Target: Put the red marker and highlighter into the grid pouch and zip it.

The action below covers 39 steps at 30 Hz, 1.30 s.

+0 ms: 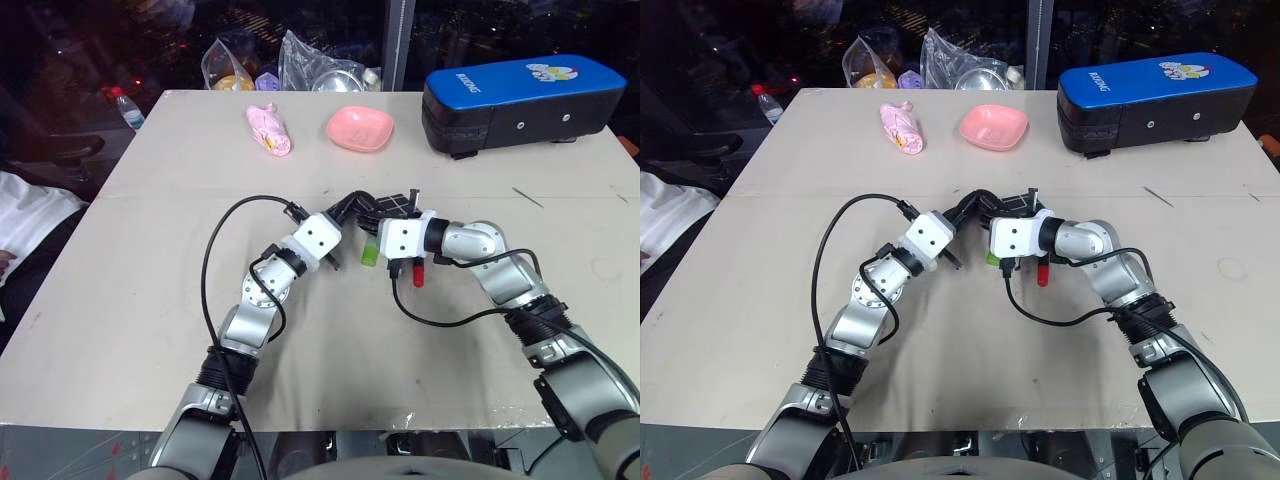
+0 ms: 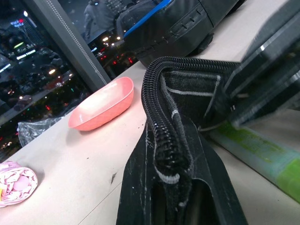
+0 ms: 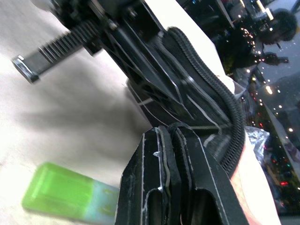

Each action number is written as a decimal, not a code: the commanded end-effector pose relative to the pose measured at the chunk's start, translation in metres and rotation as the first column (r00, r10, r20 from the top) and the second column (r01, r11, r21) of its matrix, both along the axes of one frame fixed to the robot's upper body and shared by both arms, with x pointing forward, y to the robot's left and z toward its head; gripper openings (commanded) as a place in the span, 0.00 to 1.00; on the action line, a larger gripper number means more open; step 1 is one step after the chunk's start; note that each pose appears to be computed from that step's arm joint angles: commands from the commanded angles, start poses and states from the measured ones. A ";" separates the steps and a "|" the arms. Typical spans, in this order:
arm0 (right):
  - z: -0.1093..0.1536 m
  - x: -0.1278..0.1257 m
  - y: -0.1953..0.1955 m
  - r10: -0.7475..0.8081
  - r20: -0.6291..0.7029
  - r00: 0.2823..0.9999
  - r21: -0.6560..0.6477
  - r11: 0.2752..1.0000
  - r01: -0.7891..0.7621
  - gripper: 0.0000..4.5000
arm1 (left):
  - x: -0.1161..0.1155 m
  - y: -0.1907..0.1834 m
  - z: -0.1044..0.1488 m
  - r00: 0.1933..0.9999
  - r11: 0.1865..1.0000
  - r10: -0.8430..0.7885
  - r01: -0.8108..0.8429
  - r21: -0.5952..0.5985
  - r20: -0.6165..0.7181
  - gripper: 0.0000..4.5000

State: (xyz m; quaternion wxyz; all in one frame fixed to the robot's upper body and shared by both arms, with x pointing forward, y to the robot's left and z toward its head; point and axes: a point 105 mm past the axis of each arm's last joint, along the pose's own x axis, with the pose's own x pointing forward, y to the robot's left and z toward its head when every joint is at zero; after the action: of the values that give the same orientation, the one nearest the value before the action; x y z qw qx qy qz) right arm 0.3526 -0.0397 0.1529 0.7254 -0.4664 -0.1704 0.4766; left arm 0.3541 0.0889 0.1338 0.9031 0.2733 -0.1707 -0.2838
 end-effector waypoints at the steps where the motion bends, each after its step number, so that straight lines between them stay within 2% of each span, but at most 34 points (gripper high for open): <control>1: 0.020 0.003 -0.008 -0.013 0.062 0.998 0.041 0.999 0.010 0.03 | -0.007 -0.002 0.011 0.998 0.999 -0.029 0.028 0.020 0.058 0.00; 11: 0.016 0.005 -0.024 -0.057 0.051 0.997 0.035 0.998 0.055 0.03 | -0.019 0.000 0.007 0.996 0.996 -0.049 0.044 0.072 0.069 0.00; 27: 0.012 -0.006 -0.007 0.010 0.033 0.999 0.040 0.999 -0.011 0.03 | -0.026 -0.013 -0.008 0.996 0.993 -0.080 0.078 0.086 0.025 0.00; 30: 0.010 -0.011 -0.007 0.024 0.008 1.000 0.050 0.998 -0.025 0.03 | -0.024 -0.011 -0.008 0.997 0.995 -0.068 0.066 0.081 0.021 0.00; 33: 0.003 -0.014 -0.019 0.009 -0.072 0.997 0.036 0.999 -0.007 0.03 | -0.023 -0.008 -0.009 0.999 0.996 -0.050 0.049 0.068 0.012 0.00; 36: 0.001 -0.016 -0.030 -0.023 -0.165 0.986 0.064 0.997 0.034 0.21 | -0.023 -0.007 -0.009 0.999 0.997 -0.049 0.049 0.068 0.011 0.00; 39: 0.001 -0.016 -0.040 -0.055 -0.219 0.974 0.096 0.992 0.078 0.54 | -0.023 -0.005 -0.009 0.999 0.997 -0.048 0.047 0.067 0.011 0.00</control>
State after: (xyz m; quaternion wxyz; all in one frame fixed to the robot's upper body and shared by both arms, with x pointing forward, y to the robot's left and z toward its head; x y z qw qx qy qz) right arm 0.3376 -0.0754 0.1336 0.7683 -0.3917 -0.0761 0.5005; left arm 0.3333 0.0847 0.1115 0.8871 0.3044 -0.1489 -0.3135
